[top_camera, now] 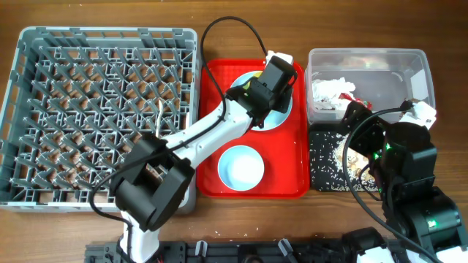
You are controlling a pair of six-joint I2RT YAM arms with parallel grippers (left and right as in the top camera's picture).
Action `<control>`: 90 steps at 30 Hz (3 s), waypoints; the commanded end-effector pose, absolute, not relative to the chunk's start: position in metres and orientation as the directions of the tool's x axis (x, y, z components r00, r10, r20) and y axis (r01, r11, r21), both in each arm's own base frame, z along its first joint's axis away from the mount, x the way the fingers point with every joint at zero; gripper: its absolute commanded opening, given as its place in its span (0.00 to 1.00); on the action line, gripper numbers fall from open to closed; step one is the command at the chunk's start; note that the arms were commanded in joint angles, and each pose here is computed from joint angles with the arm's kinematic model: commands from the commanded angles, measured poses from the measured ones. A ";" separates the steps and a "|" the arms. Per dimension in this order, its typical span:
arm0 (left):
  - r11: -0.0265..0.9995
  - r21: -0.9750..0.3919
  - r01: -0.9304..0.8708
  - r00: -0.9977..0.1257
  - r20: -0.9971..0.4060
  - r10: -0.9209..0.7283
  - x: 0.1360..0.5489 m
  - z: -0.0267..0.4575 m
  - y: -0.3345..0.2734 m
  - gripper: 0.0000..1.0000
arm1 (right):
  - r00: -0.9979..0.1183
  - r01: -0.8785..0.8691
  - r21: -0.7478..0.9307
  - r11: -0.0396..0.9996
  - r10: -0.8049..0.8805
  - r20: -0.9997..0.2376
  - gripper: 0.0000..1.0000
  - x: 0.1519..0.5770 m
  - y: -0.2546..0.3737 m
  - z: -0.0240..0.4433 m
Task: Sort waste into correct bins and load items into the dishwasher rack
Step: 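Grasp the yellow cup with the left gripper and lift it toward the rack, then lower the yellow cup upside down into the rack's back row and release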
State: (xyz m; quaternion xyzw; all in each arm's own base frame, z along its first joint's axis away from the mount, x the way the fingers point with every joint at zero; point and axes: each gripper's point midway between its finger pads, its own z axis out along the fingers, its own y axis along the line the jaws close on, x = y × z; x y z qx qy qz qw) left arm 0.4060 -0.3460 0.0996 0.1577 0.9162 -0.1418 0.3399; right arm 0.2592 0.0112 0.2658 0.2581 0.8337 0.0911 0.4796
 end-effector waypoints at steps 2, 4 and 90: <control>0.919 -0.102 0.380 -0.707 -0.673 0.217 0.410 0.093 -0.342 0.32 | -0.384 0.352 0.405 0.843 0.525 -0.759 1.00 0.260 0.008 0.272; 0.921 -0.095 0.378 -0.718 -0.658 0.227 0.408 0.087 -0.340 0.30 | -0.384 0.352 0.405 0.844 0.525 -0.759 1.00 0.260 0.008 0.272; 0.907 -0.421 0.000 -0.752 -0.598 -0.277 0.407 0.258 -0.091 0.04 | -0.384 0.352 0.405 0.844 0.525 -0.759 1.00 0.260 0.008 0.272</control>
